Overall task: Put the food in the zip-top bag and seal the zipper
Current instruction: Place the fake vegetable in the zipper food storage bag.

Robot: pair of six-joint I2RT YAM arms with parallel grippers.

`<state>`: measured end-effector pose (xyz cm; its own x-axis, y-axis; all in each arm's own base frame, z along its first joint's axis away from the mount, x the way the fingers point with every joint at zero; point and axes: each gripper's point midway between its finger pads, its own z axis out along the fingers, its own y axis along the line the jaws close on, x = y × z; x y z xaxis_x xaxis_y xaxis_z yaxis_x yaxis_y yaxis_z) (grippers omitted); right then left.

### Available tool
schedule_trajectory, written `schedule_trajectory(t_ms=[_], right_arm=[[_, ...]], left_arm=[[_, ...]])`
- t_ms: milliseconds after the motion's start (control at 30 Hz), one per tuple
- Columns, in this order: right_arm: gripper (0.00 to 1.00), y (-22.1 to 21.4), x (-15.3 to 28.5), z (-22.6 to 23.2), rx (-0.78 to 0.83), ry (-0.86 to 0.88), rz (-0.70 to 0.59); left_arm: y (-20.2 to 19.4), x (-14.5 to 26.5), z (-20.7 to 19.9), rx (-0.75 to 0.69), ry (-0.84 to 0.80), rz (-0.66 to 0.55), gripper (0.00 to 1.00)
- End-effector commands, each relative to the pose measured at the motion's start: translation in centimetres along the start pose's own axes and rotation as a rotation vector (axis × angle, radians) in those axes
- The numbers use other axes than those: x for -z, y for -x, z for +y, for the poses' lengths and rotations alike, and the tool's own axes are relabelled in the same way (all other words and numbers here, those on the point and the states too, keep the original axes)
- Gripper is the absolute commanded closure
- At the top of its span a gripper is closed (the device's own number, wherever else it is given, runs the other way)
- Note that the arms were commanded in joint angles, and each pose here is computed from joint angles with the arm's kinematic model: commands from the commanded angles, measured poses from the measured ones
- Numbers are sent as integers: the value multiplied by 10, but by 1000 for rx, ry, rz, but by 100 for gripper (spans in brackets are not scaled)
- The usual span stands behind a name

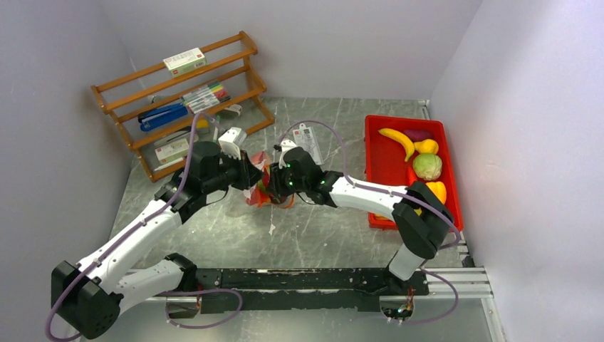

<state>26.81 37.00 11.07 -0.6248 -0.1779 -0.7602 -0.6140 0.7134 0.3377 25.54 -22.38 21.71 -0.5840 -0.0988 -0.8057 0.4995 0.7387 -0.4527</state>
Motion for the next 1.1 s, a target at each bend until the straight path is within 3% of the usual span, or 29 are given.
schedule_trajectory(t_ms=[0,67,200,300,467,600,833,933,1067], right_arm=[[68,16,-8,11,-218,-40,6],[64,11,-7,8,-340,-81,18],[54,28,-5,17,-446,-7,-115],[49,26,0,10,-318,-59,-66],[45,43,61,-1,-143,-120,-111],[46,28,84,-17,-110,-164,-114],[56,12,64,-39,-75,-222,-40],[60,6,57,-48,-148,-211,-34],[59,-1,58,-62,-265,-273,-76]], left_arm=[[5,0,-3,7,-21,-29,93],[4,0,-2,8,-16,-27,93],[3,-2,-2,14,-23,-30,93],[2,-2,-1,23,-18,-27,93],[1,-3,2,14,-2,-23,93],[-1,-6,1,15,-11,0,93],[-2,-9,2,17,-8,7,93],[-1,-9,2,16,-11,-6,93],[2,-10,0,16,-16,-6,93]])
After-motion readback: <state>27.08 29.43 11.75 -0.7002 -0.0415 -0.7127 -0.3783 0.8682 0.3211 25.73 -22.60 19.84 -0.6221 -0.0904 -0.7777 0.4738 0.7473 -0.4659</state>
